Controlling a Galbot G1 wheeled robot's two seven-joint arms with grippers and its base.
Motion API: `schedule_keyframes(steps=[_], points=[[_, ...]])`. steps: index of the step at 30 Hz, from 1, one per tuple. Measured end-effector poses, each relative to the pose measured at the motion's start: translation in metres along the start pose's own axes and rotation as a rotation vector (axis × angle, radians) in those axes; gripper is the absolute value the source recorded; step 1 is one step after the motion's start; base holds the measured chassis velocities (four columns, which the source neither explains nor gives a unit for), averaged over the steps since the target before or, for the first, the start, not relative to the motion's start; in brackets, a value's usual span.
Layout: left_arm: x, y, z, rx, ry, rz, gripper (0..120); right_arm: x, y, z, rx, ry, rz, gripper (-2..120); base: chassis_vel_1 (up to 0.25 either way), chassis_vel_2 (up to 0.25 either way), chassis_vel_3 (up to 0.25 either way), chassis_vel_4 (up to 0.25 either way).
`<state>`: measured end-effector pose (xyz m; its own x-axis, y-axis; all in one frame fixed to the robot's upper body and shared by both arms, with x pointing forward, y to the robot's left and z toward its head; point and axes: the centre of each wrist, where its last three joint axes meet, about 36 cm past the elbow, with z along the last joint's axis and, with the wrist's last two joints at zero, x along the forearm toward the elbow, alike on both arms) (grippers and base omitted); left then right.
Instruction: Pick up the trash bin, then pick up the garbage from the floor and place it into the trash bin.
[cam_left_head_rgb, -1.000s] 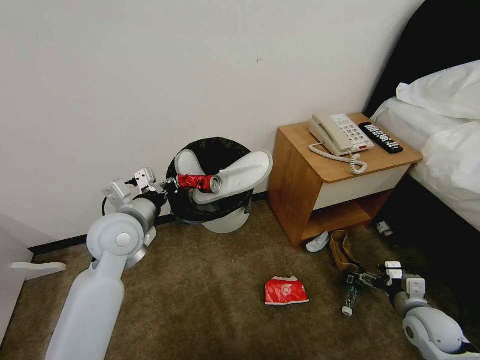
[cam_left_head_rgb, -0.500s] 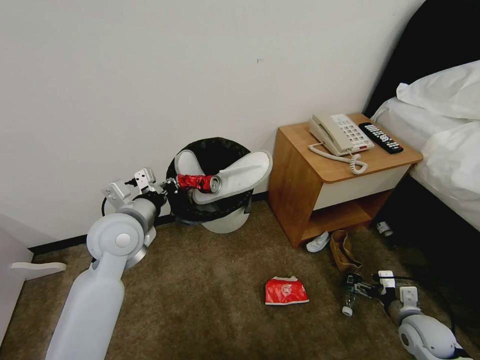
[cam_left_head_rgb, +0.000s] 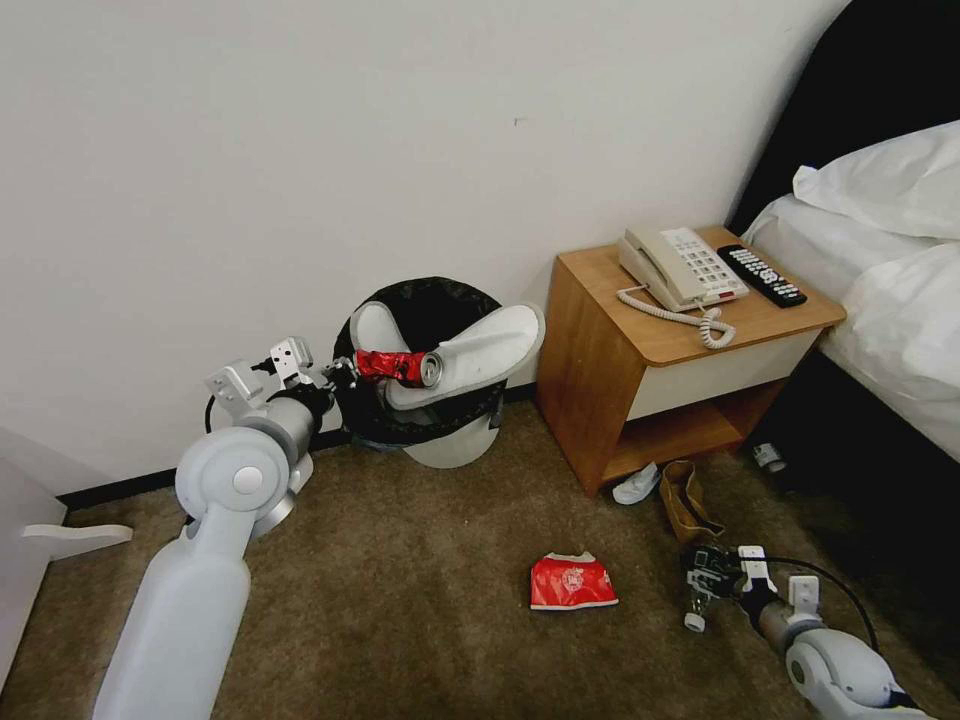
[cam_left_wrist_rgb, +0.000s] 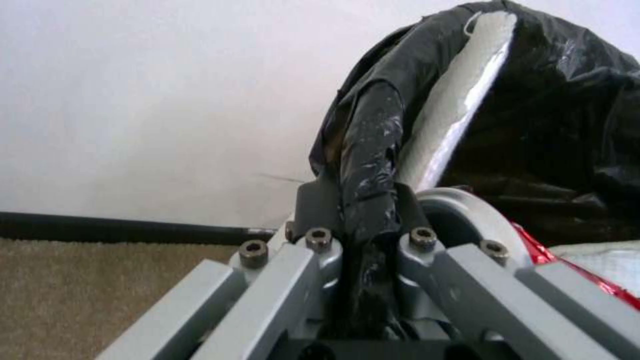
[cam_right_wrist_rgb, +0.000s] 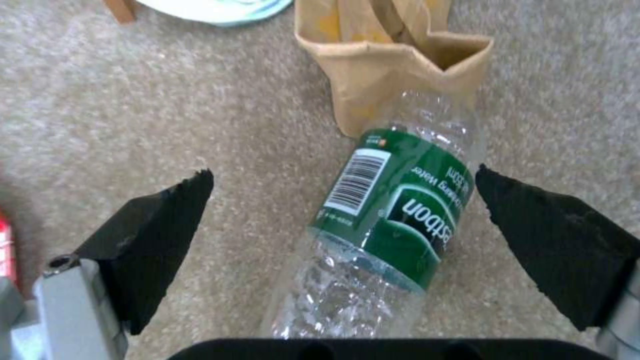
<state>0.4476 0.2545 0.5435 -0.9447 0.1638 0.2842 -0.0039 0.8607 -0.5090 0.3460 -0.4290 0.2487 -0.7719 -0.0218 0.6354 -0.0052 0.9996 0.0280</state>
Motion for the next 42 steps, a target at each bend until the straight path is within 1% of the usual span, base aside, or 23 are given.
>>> schedule_keyframes(steps=[11, 18, 20, 21, 23, 24, 25, 26, 27, 28, 30, 31, 32, 34, 35, 36, 37, 41, 42], points=[[0.002, 0.005, -0.001, -0.003, -0.002, -0.006, 4, -0.027, -0.004, 0.009, -0.016, 0.001, 0.041, 100, 0.000, 0.000, 0.000, 0.000], [0.001, 0.004, 0.001, -0.004, 0.001, -0.005, 4, -0.033, -0.009, 0.012, -0.012, -0.001, 0.064, 100, 0.000, 0.000, 0.000, 0.000], [0.000, 0.003, 0.002, -0.004, 0.003, -0.004, 4, -0.034, -0.010, 0.013, -0.006, 0.003, 0.077, 92, 0.000, 0.000, 0.000, 0.000], [0.000, 0.003, 0.002, -0.004, 0.003, -0.004, 4, -0.034, -0.010, 0.013, -0.006, 0.003, 0.077, 92, 0.000, 0.000, 0.000, 0.000], [0.000, 0.003, 0.002, -0.002, 0.002, -0.003, 4, -0.034, -0.012, 0.015, -0.004, 0.009, 0.084, 79, 0.000, 0.000, 0.000, 0.000], [0.000, 0.003, 0.002, -0.002, 0.002, -0.003, 4, -0.034, -0.012, 0.015, -0.004, 0.009, 0.084, 79, 0.000, 0.000, 0.000, 0.000], [0.000, 0.003, 0.002, -0.002, 0.002, -0.003, 4, -0.034, -0.013, 0.016, -0.004, 0.012, 0.086, 73, 0.000, 0.000, 0.000, 0.000], [0.000, 0.003, 0.002, -0.002, 0.002, -0.004, 4, -0.034, -0.013, 0.016, -0.004, 0.013, 0.087, 72, 0.000, 0.000, 0.000, 0.000], [0.000, 0.003, 0.003, -0.003, 0.003, -0.004, 4, -0.035, -0.014, 0.017, -0.003, 0.015, 0.089, 65, 0.000, 0.000, 0.000, 0.000], [0.000, 0.003, 0.003, -0.003, 0.003, -0.004, 4, -0.035, -0.014, 0.017, -0.003, 0.015, 0.089, 65, 0.000, 0.000, 0.000, 0.000], [-0.001, 0.003, 0.002, -0.003, 0.002, -0.005, 4, -0.035, -0.014, 0.017, -0.004, 0.014, 0.088, 57, 0.000, 0.000, 0.000, 0.000], [-0.001, 0.003, 0.002, -0.003, 0.002, -0.005, 4, -0.035, -0.014, 0.017, -0.004, 0.014, 0.088, 57, 0.000, 0.000, 0.000, 0.000], [-0.001, 0.004, 0.002, -0.002, 0.002, -0.006, 4, -0.035, -0.014, 0.016, -0.004, 0.013, 0.088, 50, 0.000, 0.000, 0.000, 0.000], [-0.001, 0.003, 0.003, 0.000, 0.001, -0.006, 4, -0.035, -0.014, 0.016, -0.003, 0.011, 0.086, 40, 0.000, 0.000, 0.000, 0.000], [-0.001, 0.003, 0.003, 0.000, 0.001, -0.006, 4, -0.035, -0.014, 0.016, -0.003, 0.011, 0.086, 40, 0.000, 0.000, 0.000, 0.000], [-0.001, 0.003, 0.003, 0.000, 0.001, -0.005, 4, -0.035, -0.014, 0.015, -0.003, 0.009, 0.086, 37, 0.000, 0.000, 0.000, 0.000], [-0.001, 0.003, 0.003, 0.000, 0.001, -0.006, 4, -0.035, -0.015, 0.015, -0.001, 0.006, 0.086, 31, 0.000, 0.000, 0.000, 0.000], [-0.002, 0.004, 0.003, 0.001, 0.001, -0.007, 4, -0.034, -0.017, 0.013, 0.004, -0.002, 0.086, 26, 0.000, 0.000, 0.000, 0.000], [-0.002, 0.003, 0.003, 0.001, 0.001, -0.007, 4, -0.033, -0.018, 0.011, 0.012, -0.008, 0.085, 22, 0.000, 0.000, 0.000, 0.000]])
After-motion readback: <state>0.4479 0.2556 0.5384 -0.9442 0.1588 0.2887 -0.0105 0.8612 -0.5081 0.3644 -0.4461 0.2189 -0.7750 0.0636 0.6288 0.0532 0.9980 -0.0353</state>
